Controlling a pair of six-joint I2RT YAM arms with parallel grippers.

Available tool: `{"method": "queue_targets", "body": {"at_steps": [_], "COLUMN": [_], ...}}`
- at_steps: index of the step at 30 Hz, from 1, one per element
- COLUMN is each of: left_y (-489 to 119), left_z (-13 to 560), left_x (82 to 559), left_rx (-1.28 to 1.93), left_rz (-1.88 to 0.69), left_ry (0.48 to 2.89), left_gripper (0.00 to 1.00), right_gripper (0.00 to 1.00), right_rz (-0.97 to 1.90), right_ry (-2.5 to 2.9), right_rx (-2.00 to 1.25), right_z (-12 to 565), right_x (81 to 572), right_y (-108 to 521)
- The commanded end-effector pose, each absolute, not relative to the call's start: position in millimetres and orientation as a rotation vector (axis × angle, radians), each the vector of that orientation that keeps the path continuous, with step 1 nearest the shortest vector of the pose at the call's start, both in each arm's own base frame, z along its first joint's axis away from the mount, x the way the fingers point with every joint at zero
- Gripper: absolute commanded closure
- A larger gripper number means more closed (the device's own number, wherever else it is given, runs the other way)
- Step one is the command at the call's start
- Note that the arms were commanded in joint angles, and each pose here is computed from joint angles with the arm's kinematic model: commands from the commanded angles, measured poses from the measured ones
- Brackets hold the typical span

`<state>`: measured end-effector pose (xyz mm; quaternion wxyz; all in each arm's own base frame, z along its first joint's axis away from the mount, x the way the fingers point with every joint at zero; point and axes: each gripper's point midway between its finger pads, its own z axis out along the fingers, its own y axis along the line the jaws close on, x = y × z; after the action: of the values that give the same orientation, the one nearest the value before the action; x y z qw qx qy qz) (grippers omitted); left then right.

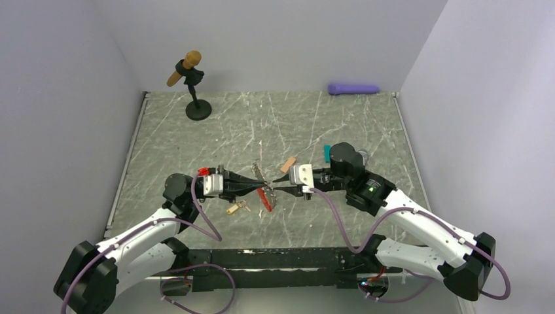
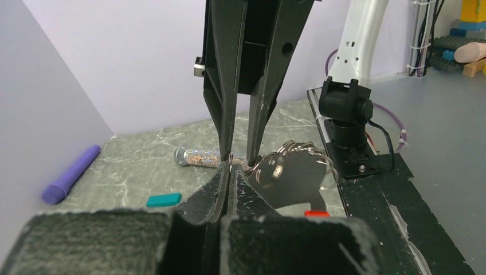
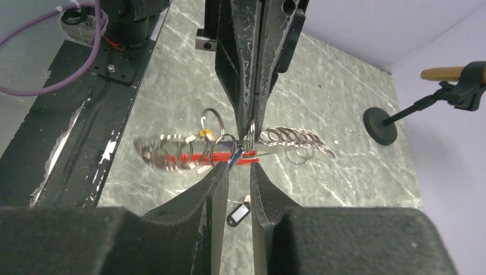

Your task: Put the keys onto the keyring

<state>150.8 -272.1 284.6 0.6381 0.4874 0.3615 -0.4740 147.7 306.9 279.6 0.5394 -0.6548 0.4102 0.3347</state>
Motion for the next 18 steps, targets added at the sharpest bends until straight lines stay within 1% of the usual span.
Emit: {"method": "queue_targets", "body": {"at_steps": [1,11,18], "left_y": [-271,-273,-276], "left_z": [300,298,295], "left_x": [143,141,141], "left_rx": [1.132,1.142,1.152], "left_rz": [-1.074,-1.106,-1.132], "left_ry": [0.735,0.722,0.726], "left_gripper": [1.00,1.00,1.00], "right_gripper": [0.76,0.76,0.74], "right_rz": [0.823,0.805,0.772], "right_ry": [0.931,0.940,0.948], "right_rx": [-1.539,-1.506,-1.461], "right_z": [288,285,288], "right_x": [142,146,151], "right_y": [308,310,311]}}
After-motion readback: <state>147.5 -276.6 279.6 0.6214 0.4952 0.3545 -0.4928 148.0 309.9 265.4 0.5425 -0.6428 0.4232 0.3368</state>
